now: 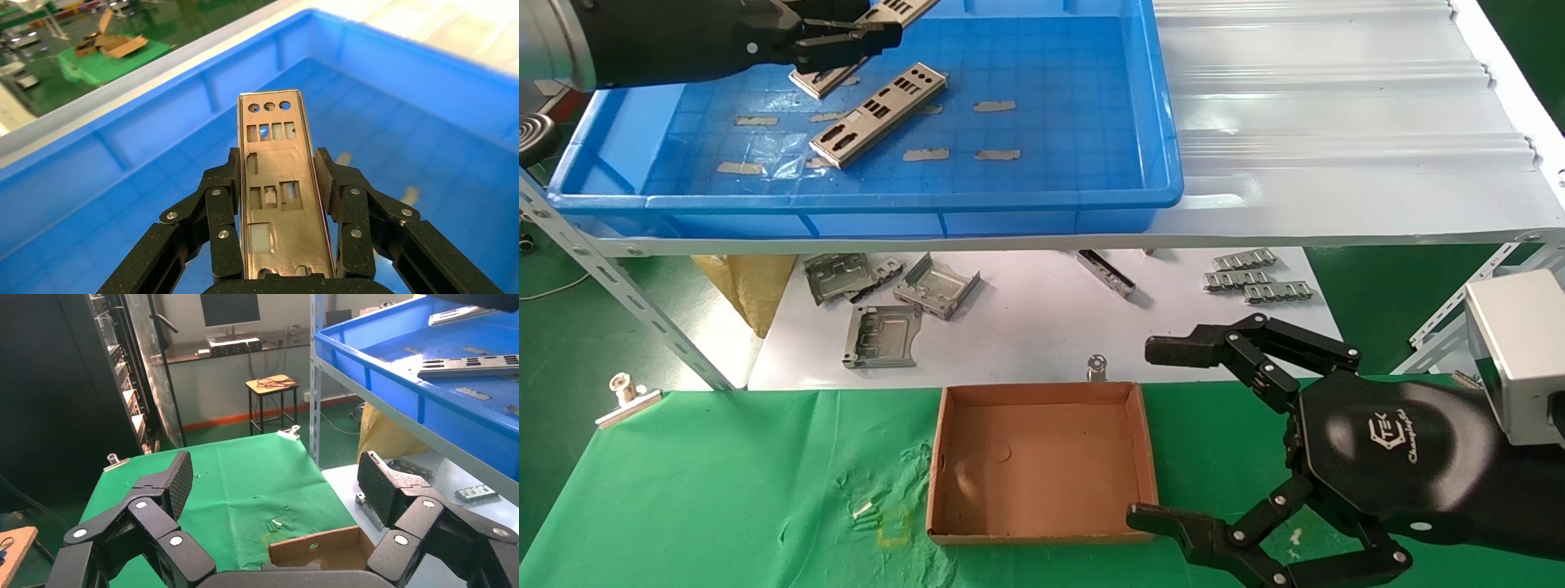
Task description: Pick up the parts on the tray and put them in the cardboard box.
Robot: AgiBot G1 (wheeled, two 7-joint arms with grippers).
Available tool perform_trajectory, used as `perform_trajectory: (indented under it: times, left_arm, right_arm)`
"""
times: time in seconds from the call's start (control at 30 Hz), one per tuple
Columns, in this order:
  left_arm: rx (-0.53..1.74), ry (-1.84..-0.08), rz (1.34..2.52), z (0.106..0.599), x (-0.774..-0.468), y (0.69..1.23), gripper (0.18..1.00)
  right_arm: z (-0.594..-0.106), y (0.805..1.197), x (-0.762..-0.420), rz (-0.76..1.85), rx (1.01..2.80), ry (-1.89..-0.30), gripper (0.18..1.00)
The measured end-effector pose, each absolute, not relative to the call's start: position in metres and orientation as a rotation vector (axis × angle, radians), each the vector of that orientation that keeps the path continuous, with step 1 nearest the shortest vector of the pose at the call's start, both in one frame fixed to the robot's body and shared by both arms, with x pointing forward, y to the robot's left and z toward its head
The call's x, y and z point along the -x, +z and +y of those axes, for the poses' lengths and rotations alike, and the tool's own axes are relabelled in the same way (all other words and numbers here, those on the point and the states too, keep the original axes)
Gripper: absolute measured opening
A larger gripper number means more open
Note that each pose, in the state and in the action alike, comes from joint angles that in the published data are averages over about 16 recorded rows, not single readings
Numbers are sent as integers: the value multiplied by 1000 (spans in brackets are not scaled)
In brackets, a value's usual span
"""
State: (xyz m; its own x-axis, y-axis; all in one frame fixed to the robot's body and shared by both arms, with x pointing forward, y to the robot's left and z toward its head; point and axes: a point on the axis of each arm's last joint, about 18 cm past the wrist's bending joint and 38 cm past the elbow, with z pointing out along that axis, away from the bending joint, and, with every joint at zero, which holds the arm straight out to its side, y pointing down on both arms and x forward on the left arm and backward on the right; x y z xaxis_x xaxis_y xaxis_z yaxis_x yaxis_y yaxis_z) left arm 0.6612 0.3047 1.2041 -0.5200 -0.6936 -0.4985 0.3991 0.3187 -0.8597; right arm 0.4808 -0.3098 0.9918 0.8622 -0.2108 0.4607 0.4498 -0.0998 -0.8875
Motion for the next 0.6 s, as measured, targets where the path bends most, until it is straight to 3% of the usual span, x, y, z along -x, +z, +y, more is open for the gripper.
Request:
perform_trajectory:
  times: [0.6]
  left_arm:
    - [340, -1454, 1651, 303, -668, 1184, 463]
  right_arm:
    - [-310, 992, -481, -193, 1578, -560, 1000]
